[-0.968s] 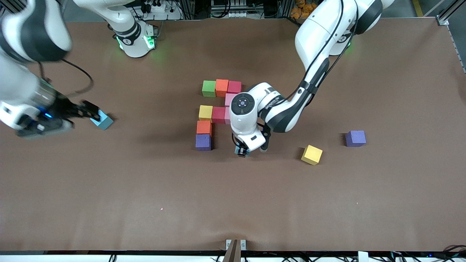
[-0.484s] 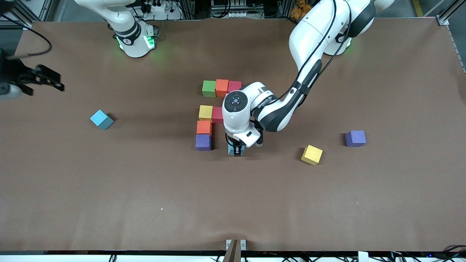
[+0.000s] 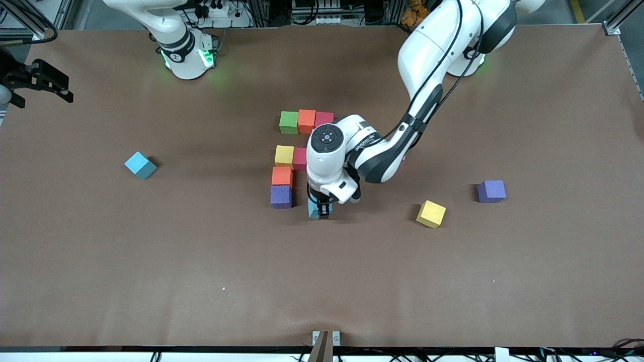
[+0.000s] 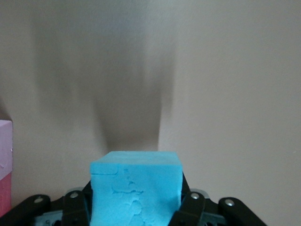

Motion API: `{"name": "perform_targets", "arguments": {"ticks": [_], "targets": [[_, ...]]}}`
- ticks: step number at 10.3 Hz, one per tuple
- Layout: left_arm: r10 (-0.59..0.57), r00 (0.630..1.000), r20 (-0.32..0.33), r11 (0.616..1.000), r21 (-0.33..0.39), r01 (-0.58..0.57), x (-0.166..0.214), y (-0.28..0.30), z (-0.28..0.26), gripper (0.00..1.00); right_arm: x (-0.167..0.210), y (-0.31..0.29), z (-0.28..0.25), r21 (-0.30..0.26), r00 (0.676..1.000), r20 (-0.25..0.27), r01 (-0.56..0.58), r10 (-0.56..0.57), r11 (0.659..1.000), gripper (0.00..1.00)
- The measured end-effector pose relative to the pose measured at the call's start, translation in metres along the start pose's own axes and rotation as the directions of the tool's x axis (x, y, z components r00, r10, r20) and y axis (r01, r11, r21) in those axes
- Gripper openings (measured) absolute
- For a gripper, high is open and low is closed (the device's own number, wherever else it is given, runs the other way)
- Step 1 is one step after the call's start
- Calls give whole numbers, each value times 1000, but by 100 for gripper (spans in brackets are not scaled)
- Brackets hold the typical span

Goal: Form number 2 with 11 blocks
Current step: 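Set the cyan block beside the blue block and open the left gripper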

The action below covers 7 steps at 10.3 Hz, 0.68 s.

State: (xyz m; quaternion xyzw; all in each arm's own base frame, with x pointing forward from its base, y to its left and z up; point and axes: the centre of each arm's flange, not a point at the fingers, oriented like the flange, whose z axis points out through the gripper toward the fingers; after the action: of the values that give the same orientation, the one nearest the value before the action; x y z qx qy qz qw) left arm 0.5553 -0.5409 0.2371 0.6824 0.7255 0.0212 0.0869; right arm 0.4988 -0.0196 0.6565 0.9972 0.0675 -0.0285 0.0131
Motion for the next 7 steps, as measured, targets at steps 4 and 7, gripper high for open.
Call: {"name": "perform_targets", "arguments": {"ticks": [4, 7], "targets": [[38, 999, 25, 999, 3, -38, -20, -27, 18, 62, 0, 2, 2, 1, 1000, 4, 0, 0, 1000, 100], [43, 999, 22, 999, 14, -43, -20, -33, 32, 62, 0, 4, 1, 0, 1000, -2, -1, 1, 1000, 100]]}}
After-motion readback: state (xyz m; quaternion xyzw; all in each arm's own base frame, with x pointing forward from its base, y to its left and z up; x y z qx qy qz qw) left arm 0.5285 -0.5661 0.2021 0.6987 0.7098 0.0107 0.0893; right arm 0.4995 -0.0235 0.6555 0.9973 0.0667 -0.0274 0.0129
